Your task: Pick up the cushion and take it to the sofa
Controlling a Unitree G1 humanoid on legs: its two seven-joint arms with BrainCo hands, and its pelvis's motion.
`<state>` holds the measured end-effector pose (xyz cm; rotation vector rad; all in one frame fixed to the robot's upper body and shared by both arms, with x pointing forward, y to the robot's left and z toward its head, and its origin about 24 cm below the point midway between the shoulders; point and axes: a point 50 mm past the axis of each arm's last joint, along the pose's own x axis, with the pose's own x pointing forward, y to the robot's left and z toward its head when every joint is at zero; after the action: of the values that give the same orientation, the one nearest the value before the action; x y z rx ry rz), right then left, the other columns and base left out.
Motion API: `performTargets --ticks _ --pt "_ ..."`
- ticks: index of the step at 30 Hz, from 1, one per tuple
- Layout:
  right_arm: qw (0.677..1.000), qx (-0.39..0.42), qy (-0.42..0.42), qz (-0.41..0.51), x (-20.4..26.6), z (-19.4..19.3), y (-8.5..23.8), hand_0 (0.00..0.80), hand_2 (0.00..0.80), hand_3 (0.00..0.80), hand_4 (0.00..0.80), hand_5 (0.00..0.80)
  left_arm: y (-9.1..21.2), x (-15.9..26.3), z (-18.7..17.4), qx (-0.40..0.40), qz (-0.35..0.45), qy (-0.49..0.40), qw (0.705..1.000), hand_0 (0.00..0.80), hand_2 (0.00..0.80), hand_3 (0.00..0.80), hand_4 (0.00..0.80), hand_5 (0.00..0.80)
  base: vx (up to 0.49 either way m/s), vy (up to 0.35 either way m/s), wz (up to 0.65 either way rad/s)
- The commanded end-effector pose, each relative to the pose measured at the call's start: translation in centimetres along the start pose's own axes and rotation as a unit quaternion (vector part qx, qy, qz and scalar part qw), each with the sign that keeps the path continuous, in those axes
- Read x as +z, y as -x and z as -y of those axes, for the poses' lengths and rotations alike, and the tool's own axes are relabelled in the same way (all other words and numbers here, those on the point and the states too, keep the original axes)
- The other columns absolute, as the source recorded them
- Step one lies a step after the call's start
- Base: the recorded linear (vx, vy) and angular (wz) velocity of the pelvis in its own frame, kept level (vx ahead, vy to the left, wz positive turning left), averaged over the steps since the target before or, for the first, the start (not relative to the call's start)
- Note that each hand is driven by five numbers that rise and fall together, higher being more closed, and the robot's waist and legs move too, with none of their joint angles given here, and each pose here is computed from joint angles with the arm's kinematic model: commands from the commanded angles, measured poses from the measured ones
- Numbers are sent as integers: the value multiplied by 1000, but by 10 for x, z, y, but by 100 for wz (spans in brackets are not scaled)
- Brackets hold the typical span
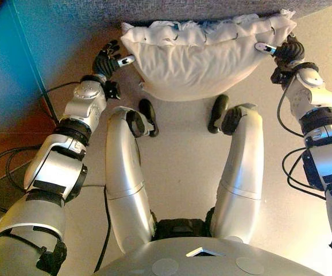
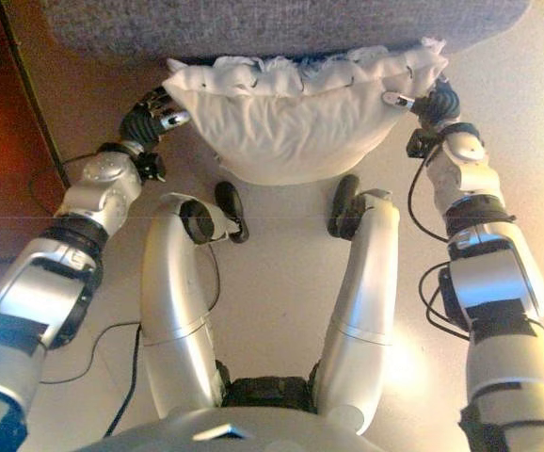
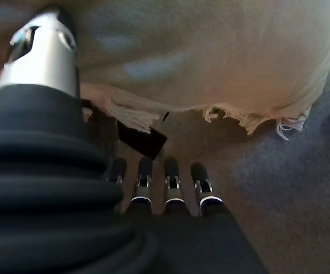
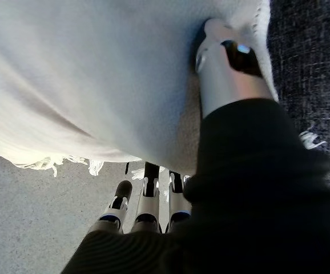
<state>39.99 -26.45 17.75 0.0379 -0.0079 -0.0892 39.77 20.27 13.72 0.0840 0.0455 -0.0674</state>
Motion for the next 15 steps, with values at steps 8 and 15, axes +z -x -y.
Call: performTargets --ticks 8,15 --pt "991 116 70 23 30 -27 -6 0 0 0 0 0 -10 29 20 -62 11 -35 997 0 0 0 0 0 0 4 -3" --pt "982 157 102 17 32 -48 -8 0 0 0 0 0 -12 37 40 -130 7 -40 991 0 0 0 0 0 -3 -9 0"
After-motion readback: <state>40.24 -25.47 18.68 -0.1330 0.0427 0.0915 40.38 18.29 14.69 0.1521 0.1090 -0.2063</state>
